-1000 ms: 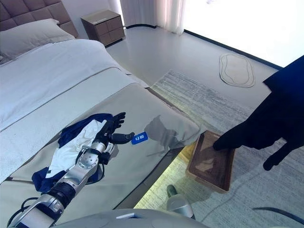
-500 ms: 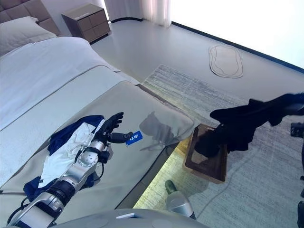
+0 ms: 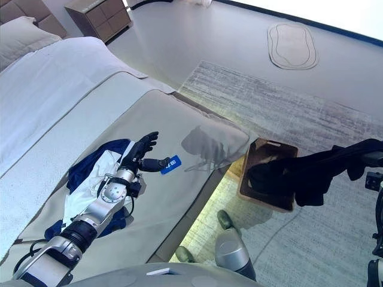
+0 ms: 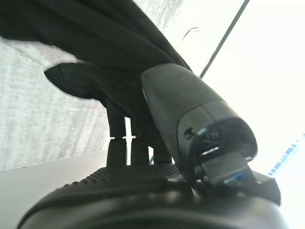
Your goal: Pick up the clothes from the bed and place them into the basket
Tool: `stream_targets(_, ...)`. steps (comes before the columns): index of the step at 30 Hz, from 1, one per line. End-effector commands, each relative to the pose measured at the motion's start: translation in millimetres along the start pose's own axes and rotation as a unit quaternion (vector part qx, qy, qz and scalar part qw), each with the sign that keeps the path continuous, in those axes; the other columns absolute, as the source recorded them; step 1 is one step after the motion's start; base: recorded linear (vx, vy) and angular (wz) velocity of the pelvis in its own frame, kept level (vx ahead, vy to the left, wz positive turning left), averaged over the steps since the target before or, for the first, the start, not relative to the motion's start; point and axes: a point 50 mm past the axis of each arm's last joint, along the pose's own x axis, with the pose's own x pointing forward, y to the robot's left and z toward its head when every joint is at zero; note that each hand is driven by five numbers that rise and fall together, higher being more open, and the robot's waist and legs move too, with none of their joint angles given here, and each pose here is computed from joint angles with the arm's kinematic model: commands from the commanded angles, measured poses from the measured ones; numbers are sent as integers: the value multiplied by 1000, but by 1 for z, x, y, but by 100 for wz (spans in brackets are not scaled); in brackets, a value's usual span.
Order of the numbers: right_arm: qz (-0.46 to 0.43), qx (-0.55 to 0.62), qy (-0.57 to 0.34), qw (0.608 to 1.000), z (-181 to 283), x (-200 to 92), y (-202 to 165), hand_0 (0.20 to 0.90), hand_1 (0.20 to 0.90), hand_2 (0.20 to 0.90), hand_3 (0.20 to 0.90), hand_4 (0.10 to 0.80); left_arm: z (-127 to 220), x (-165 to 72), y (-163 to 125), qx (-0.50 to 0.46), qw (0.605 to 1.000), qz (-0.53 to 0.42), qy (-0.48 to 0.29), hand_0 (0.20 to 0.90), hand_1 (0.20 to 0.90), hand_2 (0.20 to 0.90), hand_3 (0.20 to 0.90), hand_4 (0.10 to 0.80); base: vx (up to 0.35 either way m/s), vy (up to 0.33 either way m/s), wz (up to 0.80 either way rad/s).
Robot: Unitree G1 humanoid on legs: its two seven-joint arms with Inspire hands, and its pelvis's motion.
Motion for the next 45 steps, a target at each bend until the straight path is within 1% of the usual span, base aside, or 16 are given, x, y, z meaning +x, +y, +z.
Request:
stream_targets(1,-24,42,-152,987,61,0,-19,300,300,300,200,100,31,4,22,11,996,36,-84,900,900,900,900,800,-32,-59,-1)
stream_targets(8,7,38,-185,982,74,-4,-1,300,300,300,200,100,32,4,16,4,996,28,-89,900,900,900,900,800,-32,-44,0)
stream_targets(17,59,67,-228,970,92,-13,19,300,300,300,200,100,37,6,6,0,995,23,-93,900,900,900,900,800,-22,-8,-1)
stream_targets(23,78,79,-251,962,100,-22,34,300,300,300,200,100,38,7,3,2,995,22,-96,900,900,900,900,800,-20,-16,0)
stream_targets(26,76,75,-239,965,98,-20,39,300,300,300,200,100,40,9,2,1,995,24,-99,900,900,900,900,800,-13,-9,0)
stream_targets(31,81,46,-187,978,75,-13,47,300,300,300,200,100,40,9,-1,1,995,23,-98,900,900,900,900,800,1,-6,0)
stream_targets(32,83,31,-168,982,67,-11,50,554,554,554,496,396,41,9,0,2,995,24,-98,900,900,900,900,800,0,0,0)
stream_targets(33,89,19,-159,983,63,-10,52,900,900,900,900,800,41,9,0,3,995,24,-99,900,900,900,900,800,-28,-31,0)
stream_targets(38,86,-13,-125,988,49,-5,55,900,900,900,900,800,45,10,1,9,994,21,-105,900,900,900,900,800,-10,-19,1)
stream_targets(45,57,-64,-110,990,37,-2,53,900,900,900,900,800,47,10,1,9,993,20,-112,900,900,900,900,800,-18,-8,6)
